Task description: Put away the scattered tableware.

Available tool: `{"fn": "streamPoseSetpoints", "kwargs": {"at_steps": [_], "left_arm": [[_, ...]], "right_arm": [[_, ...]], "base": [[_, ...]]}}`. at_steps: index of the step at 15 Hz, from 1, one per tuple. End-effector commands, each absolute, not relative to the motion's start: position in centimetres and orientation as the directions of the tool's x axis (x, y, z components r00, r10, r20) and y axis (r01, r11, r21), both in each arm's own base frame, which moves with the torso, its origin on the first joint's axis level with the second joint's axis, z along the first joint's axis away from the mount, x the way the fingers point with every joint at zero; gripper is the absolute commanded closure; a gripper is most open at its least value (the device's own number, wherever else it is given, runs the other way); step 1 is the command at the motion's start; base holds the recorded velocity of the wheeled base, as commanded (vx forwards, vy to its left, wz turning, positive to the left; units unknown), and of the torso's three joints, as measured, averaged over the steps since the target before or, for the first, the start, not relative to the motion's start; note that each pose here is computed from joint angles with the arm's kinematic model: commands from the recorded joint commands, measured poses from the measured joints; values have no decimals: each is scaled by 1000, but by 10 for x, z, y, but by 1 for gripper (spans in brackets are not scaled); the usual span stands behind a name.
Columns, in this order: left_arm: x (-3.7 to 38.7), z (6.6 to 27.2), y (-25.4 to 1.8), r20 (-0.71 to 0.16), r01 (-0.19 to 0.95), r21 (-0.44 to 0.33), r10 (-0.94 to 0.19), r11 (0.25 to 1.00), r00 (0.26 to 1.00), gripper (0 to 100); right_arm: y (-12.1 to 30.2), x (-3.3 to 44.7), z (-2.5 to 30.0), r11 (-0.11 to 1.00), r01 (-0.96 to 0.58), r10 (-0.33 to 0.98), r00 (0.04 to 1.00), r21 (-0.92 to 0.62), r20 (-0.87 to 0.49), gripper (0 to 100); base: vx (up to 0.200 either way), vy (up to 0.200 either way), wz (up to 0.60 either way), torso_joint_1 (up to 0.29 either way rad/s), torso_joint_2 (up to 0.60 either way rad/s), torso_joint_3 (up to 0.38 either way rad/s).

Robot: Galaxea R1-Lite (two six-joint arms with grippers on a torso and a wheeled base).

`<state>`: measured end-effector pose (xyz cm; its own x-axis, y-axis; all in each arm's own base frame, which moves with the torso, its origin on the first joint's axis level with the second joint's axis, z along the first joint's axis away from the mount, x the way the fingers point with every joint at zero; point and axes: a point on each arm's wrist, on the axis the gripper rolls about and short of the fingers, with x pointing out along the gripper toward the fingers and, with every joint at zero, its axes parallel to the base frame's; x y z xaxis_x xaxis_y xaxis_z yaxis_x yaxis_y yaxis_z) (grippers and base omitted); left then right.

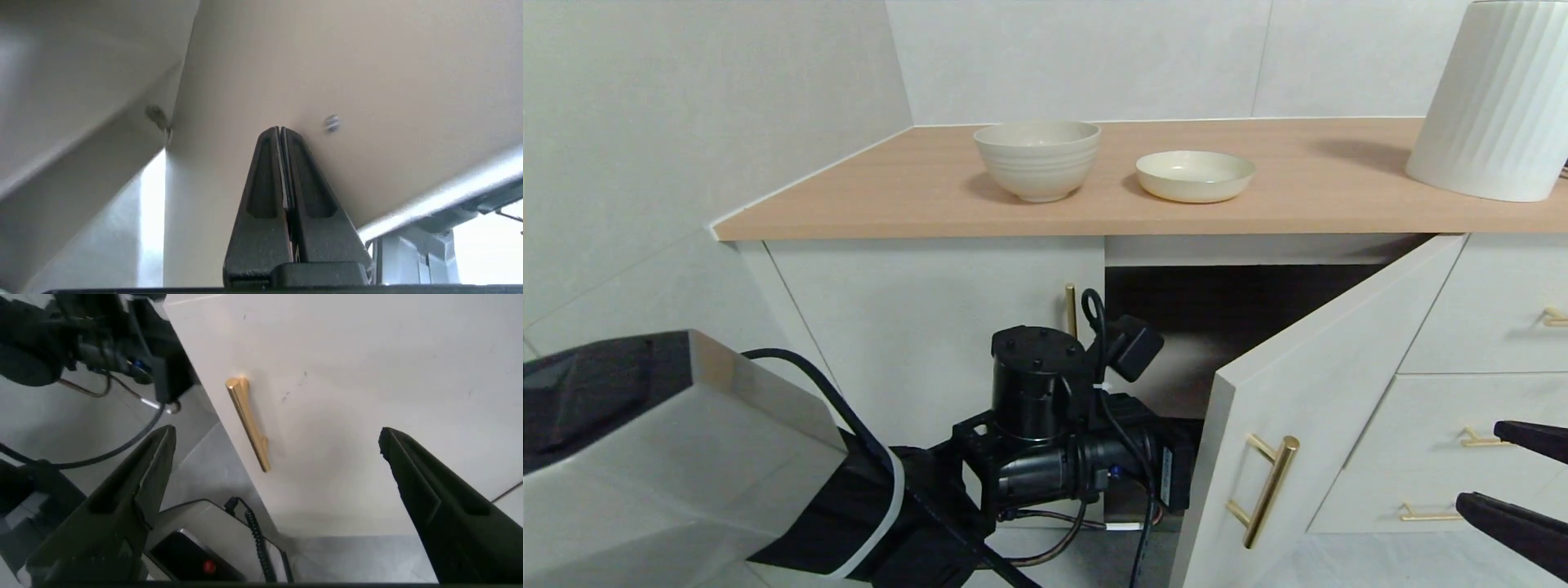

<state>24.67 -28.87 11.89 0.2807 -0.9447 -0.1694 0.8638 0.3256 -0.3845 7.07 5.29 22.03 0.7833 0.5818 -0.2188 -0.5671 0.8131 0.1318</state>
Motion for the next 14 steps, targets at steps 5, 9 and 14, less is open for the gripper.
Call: {"fn": "streamPoseSetpoints", "kwargs": {"at_steps": [5, 9, 14], "left_arm": [[252, 133, -303, -194, 859, -397, -945, 322, 265, 100], [255, 129, -310, -200, 853, -411, -945, 321, 259, 100], [249, 125, -328, -202, 860, -408, -949, 305, 241, 100]], "right_arm": [[51, 68, 221, 811, -570, 585, 784, 133, -206, 0], [49, 65, 224, 800, -585, 600, 779, 136, -182, 0], [47, 59, 227, 760, -633, 650, 745, 145, -152, 0]], "base": [[-80, 0, 0, 1, 2, 1], [-100, 0, 0, 6, 1, 0], [0, 0, 0, 0, 0, 0]]}}
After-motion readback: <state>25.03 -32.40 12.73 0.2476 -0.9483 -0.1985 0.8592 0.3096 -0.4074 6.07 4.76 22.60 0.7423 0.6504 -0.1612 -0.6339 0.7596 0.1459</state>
